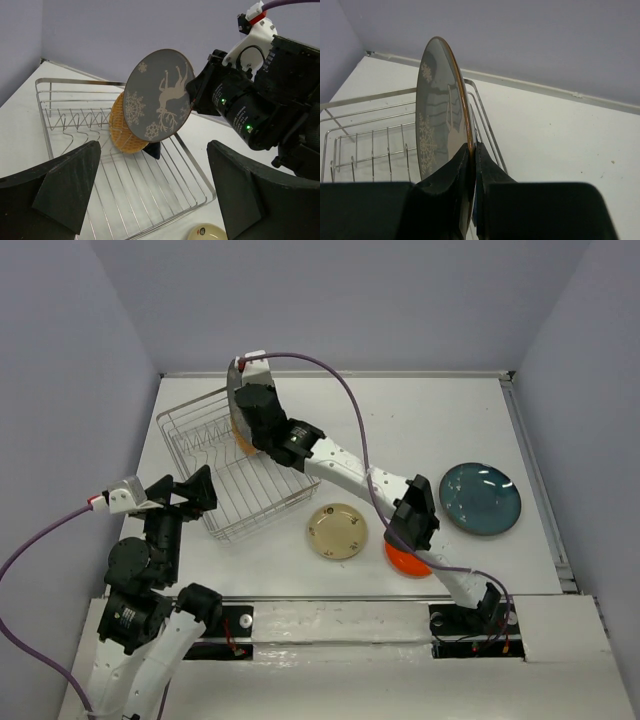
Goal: Load the plates into the dish rack
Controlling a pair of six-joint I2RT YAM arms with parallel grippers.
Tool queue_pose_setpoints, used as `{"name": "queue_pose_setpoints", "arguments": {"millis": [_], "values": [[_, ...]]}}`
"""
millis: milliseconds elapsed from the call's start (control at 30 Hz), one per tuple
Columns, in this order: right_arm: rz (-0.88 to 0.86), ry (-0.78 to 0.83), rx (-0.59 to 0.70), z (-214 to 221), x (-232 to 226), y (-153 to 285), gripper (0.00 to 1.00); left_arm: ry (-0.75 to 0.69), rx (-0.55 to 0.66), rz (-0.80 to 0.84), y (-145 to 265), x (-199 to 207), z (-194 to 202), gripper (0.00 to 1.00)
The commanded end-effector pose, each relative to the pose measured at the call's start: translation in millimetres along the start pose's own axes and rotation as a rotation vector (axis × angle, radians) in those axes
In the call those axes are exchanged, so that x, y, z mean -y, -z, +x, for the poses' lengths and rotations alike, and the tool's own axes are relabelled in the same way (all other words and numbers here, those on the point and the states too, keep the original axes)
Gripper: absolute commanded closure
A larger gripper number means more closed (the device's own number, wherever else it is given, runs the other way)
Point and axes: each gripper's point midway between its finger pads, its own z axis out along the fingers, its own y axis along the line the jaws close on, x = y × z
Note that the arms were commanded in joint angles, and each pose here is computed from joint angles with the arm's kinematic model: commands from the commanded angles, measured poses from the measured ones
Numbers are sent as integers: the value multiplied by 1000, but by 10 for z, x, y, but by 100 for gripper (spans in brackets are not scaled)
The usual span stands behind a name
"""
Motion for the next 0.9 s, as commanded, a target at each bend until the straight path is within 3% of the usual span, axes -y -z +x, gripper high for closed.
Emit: {"name": "queue_pose_setpoints", "arguments": {"millis": [0, 800, 867], "values": [[50, -168, 238, -876, 64, 144, 93, 30, 67, 11, 36, 36, -212, 1], [23, 43, 146, 226, -443, -81, 93, 29, 55, 16, 18, 52, -180, 1], [10, 32, 150, 199, -452, -66, 86, 29, 53, 14, 13, 48, -172, 1]]}}
